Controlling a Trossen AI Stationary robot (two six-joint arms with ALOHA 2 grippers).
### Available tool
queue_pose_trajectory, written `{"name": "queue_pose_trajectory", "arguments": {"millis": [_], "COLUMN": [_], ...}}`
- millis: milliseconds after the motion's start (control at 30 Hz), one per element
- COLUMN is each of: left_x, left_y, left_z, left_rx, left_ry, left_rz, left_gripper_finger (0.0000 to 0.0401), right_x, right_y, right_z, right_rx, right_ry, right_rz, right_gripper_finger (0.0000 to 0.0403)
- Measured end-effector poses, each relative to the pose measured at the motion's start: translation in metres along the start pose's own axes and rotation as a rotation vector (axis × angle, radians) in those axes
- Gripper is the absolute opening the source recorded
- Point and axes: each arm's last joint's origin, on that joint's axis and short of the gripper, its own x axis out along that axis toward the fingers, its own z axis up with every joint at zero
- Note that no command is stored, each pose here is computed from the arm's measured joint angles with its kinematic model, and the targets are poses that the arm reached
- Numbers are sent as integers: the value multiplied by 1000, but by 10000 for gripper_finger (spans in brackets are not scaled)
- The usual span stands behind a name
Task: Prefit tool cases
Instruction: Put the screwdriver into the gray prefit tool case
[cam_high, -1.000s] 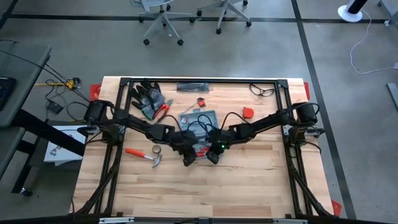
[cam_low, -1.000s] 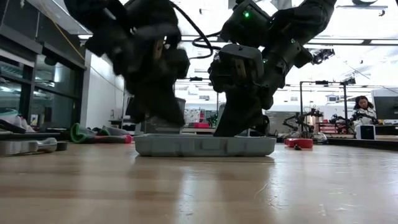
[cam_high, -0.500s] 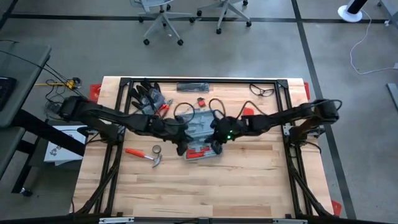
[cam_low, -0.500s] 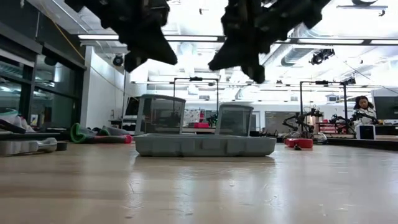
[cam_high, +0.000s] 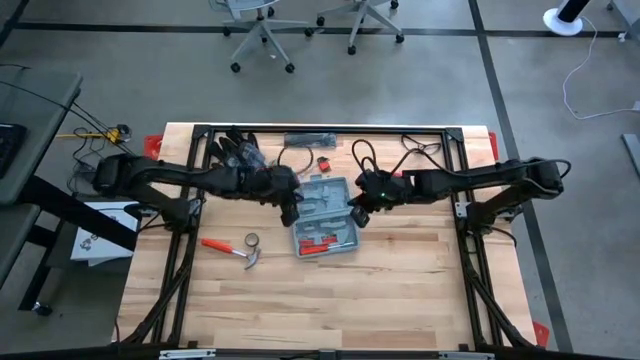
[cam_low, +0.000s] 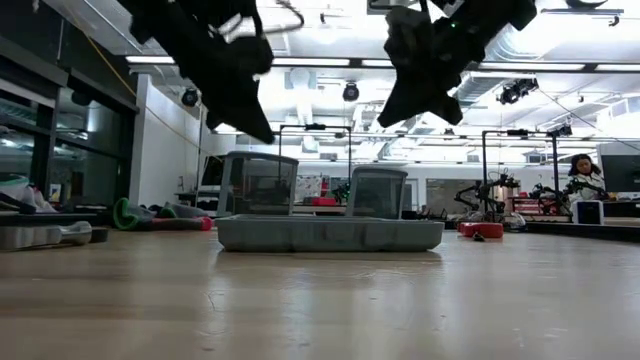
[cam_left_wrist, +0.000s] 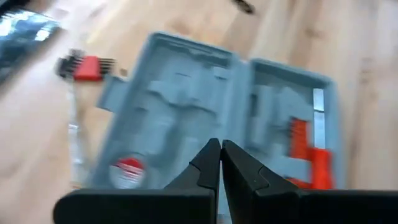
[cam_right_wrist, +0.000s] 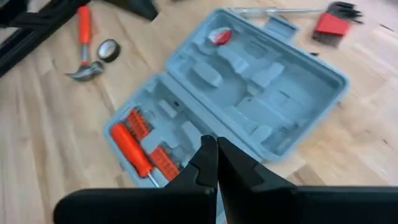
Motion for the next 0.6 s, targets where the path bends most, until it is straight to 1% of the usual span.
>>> {"name": "queue_pose_trajectory", "arguments": {"millis": [67,200,300,367,467,600], "left_x": [5,13,20,24,32,42], "left_y": [18,55,83,99,117,126], "left_z": [2,7,6,4,-1,-7], "left_rx": [-9,-26,-44,-78,-114,-101], "left_ry": [20,35,62,79,114,157], "left_rz": [22,50,70,70,40,-1], "left_gripper_finger": [5,5,5,5,6,25], "right_x": [0,1,1,1,1,6], "right_y": [-2,-8,-12,-15,-20,-28], "right_z": [1,4,6,7,9,10], "right_rx": [6,59,98,108,119,132], "right_ry": [-11,-69,-114,-121,-118,-101], "right_rz": [-24,-123,-182,-205,-230,-264], "right_gripper_finger": [0,0,0,0,0,0]}}
